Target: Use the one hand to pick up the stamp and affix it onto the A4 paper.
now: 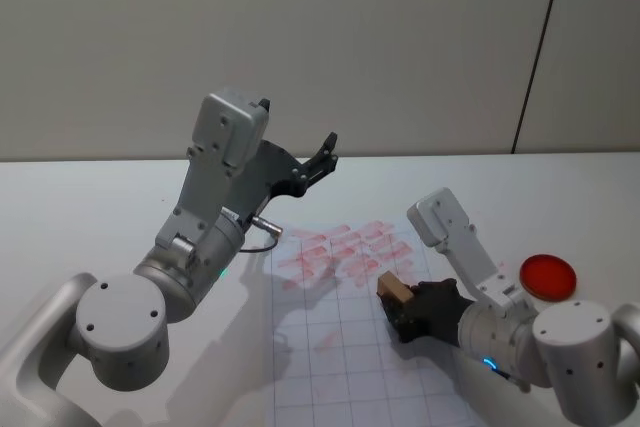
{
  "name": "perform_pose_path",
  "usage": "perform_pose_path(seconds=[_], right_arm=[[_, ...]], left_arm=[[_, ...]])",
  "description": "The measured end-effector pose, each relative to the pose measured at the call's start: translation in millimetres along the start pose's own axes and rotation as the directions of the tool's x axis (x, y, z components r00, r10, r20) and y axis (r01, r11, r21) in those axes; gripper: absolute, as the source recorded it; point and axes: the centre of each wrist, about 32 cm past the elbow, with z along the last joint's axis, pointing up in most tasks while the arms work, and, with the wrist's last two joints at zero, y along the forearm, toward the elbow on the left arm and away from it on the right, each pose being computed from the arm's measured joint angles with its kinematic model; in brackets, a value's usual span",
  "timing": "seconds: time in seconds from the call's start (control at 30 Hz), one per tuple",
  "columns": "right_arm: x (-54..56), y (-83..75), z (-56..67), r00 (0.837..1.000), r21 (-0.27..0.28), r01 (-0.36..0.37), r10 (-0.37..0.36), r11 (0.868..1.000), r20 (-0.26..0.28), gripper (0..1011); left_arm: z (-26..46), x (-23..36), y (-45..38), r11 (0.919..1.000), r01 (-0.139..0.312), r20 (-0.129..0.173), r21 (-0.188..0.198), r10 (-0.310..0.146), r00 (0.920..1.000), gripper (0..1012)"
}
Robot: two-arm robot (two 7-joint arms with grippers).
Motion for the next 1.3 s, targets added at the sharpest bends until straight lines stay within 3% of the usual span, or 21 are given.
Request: perform_pose_path(seconds=[0.47, 0.67, 0.93, 1.1, 1.3], right_arm=[[-0.2, -2.3, 1.6, 1.0, 0.042, 0.003, -0.003, 0.999, -0.004, 227], [1.7, -10.8, 11.7, 1.0, 0.118, 0.013, -0.012, 0.993, -0.004, 227], [6.2, -26.2, 28.0, 0.999, 0.221, 0.049, -0.045, 0.974, -0.024, 227], [10.8, -33.4, 31.3, 0.996, 0.233, 0.086, -0.077, 0.969, -0.048, 227], [18.9, -41.4, 30.1, 0.988, 0.208, 0.142, -0.126, 0.968, -0.086, 226]], left_arm=[[0.0, 0.0, 0.0, 1.0, 0.0, 0.0, 0.0, 0.0, 1.0, 1001], [0.0, 0.0, 0.0, 1.0, 0.0, 0.0, 0.0, 0.0, 1.0, 1001], [0.0, 0.0, 0.0, 1.0, 0.0, 0.0, 0.0, 0.0, 1.0, 1001], [0.0, 0.0, 0.0, 1.0, 0.0, 0.0, 0.0, 0.0, 1.0, 1001], [0.0, 0.0, 0.0, 1.0, 0.0, 0.0, 0.0, 0.0, 1.0, 1001]])
